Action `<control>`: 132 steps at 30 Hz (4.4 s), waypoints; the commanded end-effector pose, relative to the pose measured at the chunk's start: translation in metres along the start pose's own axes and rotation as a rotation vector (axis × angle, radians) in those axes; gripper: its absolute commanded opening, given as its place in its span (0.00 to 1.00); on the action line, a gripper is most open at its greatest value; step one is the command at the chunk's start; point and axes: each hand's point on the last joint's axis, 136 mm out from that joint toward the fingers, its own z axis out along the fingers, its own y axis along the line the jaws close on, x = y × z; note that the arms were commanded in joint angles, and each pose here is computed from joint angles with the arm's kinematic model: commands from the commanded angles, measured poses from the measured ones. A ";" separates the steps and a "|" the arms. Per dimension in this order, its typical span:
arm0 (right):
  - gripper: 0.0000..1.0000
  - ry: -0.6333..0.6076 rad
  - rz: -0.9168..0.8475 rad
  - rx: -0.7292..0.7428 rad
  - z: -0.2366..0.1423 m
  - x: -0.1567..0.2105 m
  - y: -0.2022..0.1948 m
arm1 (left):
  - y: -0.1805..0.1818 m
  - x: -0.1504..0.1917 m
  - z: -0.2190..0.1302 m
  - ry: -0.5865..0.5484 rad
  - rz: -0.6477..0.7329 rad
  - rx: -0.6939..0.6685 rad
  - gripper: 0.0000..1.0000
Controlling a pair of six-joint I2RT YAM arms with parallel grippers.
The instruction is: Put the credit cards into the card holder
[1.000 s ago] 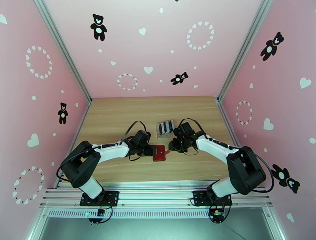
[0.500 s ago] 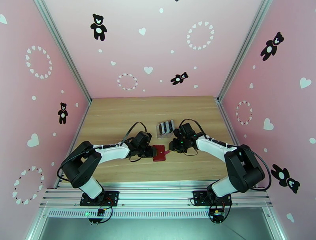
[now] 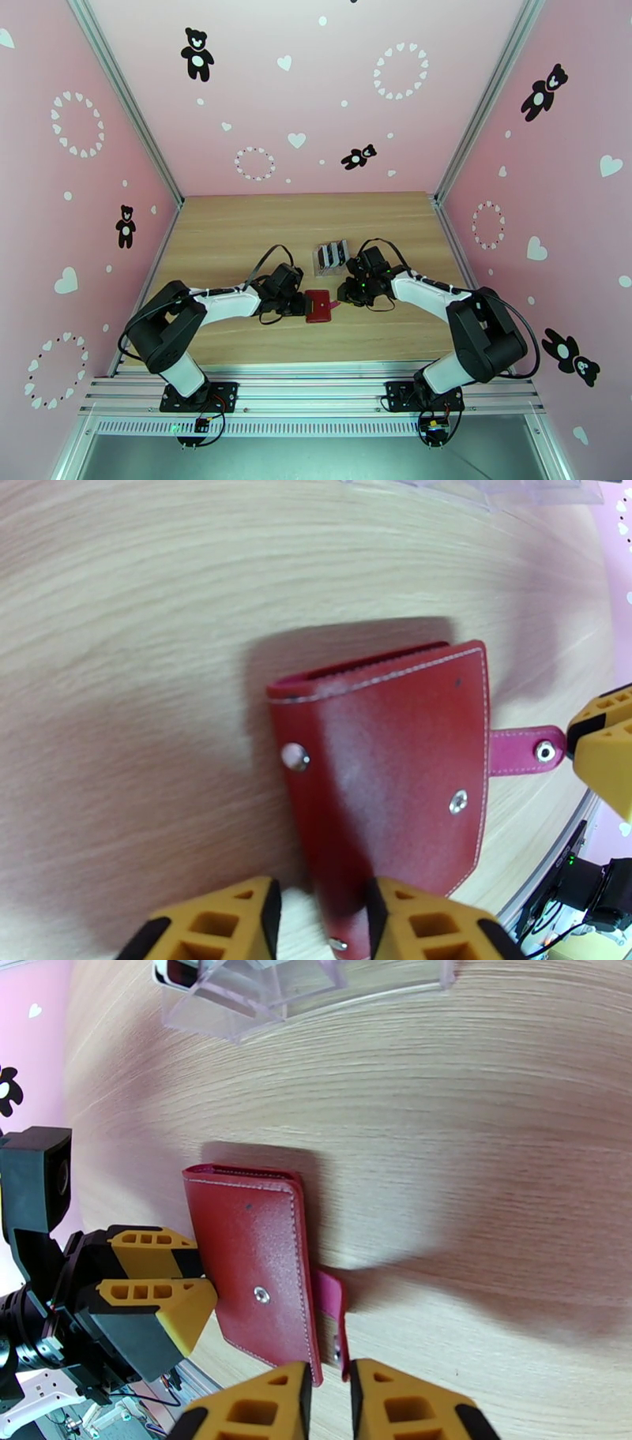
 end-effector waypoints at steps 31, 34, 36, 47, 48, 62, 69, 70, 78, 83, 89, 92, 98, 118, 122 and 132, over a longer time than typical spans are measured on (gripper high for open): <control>0.04 0.019 0.017 -0.041 0.001 0.003 0.002 | -0.003 -0.001 0.004 0.012 0.002 -0.009 0.35; 0.02 0.007 0.013 -0.054 -0.004 0.000 0.008 | -0.002 0.000 0.005 0.017 0.000 -0.012 0.34; 0.00 0.002 0.007 -0.062 -0.008 -0.001 0.012 | -0.002 0.001 0.005 0.017 0.001 -0.010 0.33; 0.00 0.034 -0.037 -0.084 -0.002 0.001 0.031 | -0.006 -0.002 0.005 0.015 0.001 -0.002 0.28; 0.00 0.036 -0.045 -0.078 -0.002 0.001 0.033 | -0.007 -0.002 0.005 0.015 0.003 -0.001 0.28; 0.00 0.089 -0.106 0.013 0.021 0.009 0.041 | -0.009 -0.004 0.004 0.014 0.006 0.002 0.27; 0.00 0.105 -0.108 0.027 0.031 0.011 0.040 | -0.010 -0.004 0.005 0.015 0.005 0.010 0.27; 0.00 0.108 -0.107 0.029 0.032 0.012 0.039 | -0.010 -0.004 0.005 0.015 0.006 0.010 0.27; 0.00 0.113 -0.097 0.032 0.040 0.010 0.037 | -0.011 -0.004 0.003 0.013 0.007 0.014 0.27; 0.00 0.119 -0.097 0.025 0.045 0.009 0.038 | -0.011 -0.003 0.004 0.013 0.005 0.015 0.27; 0.00 0.119 -0.097 0.015 0.045 0.009 0.039 | -0.013 -0.003 0.004 0.014 0.006 0.018 0.27; 0.00 0.119 -0.094 0.009 0.045 0.008 0.041 | -0.012 -0.003 0.004 0.013 0.005 0.016 0.27; 0.00 0.134 -0.085 0.019 0.051 0.011 0.035 | -0.011 -0.003 0.005 0.014 0.007 0.014 0.27; 0.00 0.160 -0.035 0.102 0.059 0.022 0.003 | -0.010 -0.002 0.006 0.015 0.006 0.010 0.27; 0.00 0.170 -0.029 0.109 0.062 0.025 -0.001 | -0.011 -0.002 0.005 0.014 0.004 0.012 0.27; 0.00 0.180 -0.007 0.132 0.066 0.028 -0.013 | -0.012 -0.004 0.005 0.011 0.007 0.011 0.26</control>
